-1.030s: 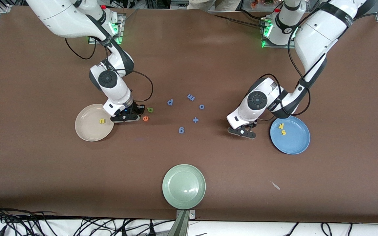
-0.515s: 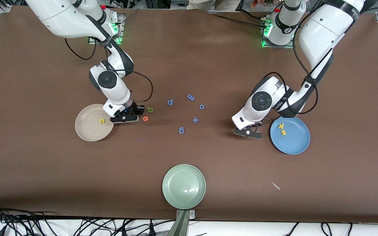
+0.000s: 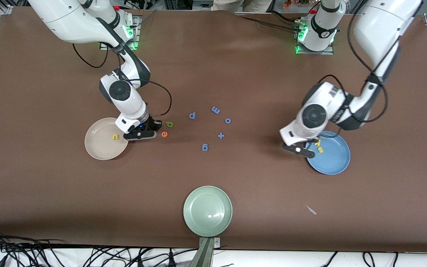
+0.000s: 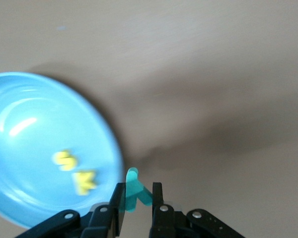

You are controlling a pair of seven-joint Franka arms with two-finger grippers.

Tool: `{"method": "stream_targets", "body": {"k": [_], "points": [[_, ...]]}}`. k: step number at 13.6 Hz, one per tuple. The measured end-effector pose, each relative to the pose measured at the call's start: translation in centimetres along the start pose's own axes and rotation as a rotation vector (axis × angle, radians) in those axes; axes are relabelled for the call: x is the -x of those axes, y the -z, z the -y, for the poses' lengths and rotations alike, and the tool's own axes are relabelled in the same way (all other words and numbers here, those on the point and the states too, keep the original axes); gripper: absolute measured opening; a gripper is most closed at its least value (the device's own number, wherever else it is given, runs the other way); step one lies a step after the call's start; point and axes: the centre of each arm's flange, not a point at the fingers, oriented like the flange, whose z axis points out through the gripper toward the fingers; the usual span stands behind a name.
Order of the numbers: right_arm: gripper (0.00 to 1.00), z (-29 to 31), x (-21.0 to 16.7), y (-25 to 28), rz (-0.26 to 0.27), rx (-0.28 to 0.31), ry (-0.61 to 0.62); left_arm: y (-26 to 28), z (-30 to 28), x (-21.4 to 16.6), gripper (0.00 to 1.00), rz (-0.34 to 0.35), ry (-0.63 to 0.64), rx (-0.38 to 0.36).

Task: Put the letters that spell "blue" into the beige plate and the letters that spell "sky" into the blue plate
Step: 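Drop the y into the blue plate while the right gripper drops the bar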

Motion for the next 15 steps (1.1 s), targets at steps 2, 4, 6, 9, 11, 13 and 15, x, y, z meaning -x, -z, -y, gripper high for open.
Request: {"method": "stream_targets", "body": {"k": [2, 4, 6, 9, 11, 13, 15], "points": [[0.1, -0.8, -0.4, 0.1, -0.006, 0.008, 0.024, -0.9, 5.1, 1.1, 0.31, 0.013, -0.043, 0.018], [0.1, -2.8, -1.2, 0.7, 0.011, 0.051, 0.072, -1.6, 7.7, 1.9, 0.5, 0.021, -0.067, 0.03], [0.1, -5.3, -2.2, 2.9, 0.039, 0.113, 0.134, -1.3, 7.1, 1.7, 0.7, 0.014, -0.083, 0.037], [0.1, -9.3, -3.2, 5.9, 0.043, 0.17, 0.211, 1.6, 3.8, 0.9, 0.99, -0.006, -0.064, 0.06], [0.1, -12.0, -3.0, 5.9, 0.063, 0.191, 0.236, 5.3, 2.0, 0.4, 1.0, -0.017, -0.037, 0.052], [0.1, -13.4, -2.0, 4.9, 0.073, 0.189, 0.239, 9.8, 0.2, -0.3, 1.0, -0.045, -0.011, 0.041], [0.25, -13.4, -1.2, 4.2, 0.075, 0.182, 0.241, 13.7, -1.9, -0.9, 1.0, -0.057, -0.006, 0.021]]}}
